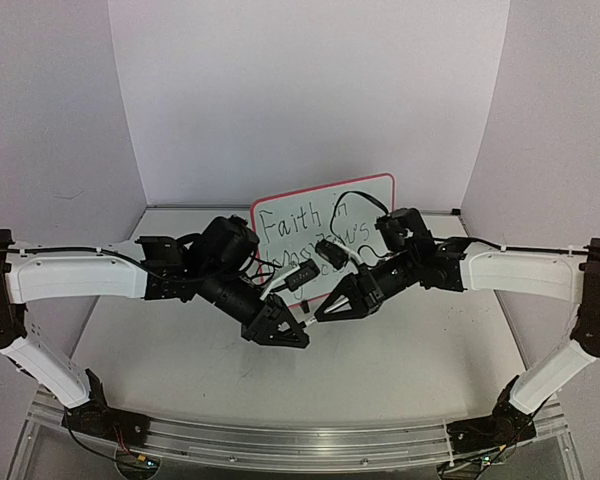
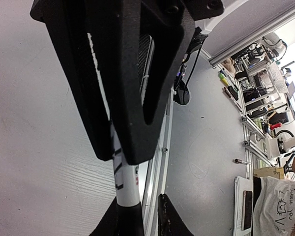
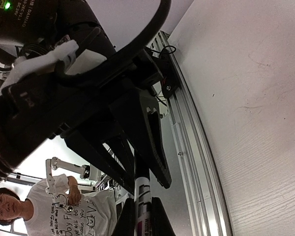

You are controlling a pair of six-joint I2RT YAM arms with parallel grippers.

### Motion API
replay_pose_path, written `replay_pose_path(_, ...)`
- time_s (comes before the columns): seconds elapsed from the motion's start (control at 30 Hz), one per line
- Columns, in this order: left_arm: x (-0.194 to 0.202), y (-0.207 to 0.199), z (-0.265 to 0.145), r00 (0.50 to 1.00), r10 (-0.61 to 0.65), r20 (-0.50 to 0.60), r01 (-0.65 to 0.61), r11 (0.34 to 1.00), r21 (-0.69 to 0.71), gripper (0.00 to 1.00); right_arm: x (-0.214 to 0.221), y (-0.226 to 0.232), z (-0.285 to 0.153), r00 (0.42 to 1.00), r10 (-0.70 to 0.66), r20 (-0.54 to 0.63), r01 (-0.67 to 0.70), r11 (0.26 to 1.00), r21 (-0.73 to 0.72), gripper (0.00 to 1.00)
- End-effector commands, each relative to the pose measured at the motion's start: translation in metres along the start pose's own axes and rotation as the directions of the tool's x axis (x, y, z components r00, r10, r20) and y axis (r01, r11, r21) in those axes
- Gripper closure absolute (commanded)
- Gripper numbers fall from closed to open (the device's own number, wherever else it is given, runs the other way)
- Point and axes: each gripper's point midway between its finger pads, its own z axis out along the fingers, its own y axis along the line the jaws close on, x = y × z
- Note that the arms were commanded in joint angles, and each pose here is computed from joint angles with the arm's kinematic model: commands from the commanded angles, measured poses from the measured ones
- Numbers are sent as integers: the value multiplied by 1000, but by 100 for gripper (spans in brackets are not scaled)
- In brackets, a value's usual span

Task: Write a sentence on the whiteboard
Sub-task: Pass from the right arm to the left, then set down the whiteboard marker on the whiteboard marker.

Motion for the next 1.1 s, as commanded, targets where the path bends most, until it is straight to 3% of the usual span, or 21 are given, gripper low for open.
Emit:
replay_pose_path(0.0, -25, -7, -4, 998, 37, 60, -37, 999, 6, 91, -11, 9, -1, 998, -54, 13, 54, 999, -7, 100)
replay_pose_path(0.1, -23, -3, -4, 998, 24, 60, -23, 1000, -9, 99, -14, 4, -2, 998, -53, 27, 52, 998, 24, 94)
replay_pose_path(0.33, -1, 32, -7, 993, -100, 68, 110, 981, -162, 100, -31, -45, -30, 985, -16, 171, -30, 964, 264, 46)
replay_pose_path(0.4, 15, 53, -11, 981, -184, 65, 194, 955, -226, 100, -35, -61, -48, 973, 0, 230, -75, 945, 319, 34)
replay_pose_path(0.53, 53, 98, -29, 934, -342, 103, 355, 860, -367, 100, -41, -92, -87, 933, 11, 359, -178, 882, 436, 21)
replay_pose_path(0.8, 119, 161, -89, 803, -545, 241, 577, 610, -543, 100, -25, -154, -175, 810, 68, 582, -440, 728, 526, 17)
replay_pose_path(1.07, 154, 210, -131, 734, -603, 312, 630, 434, -644, 100, 1, -186, -239, 704, 42, 709, -608, 551, 571, 17)
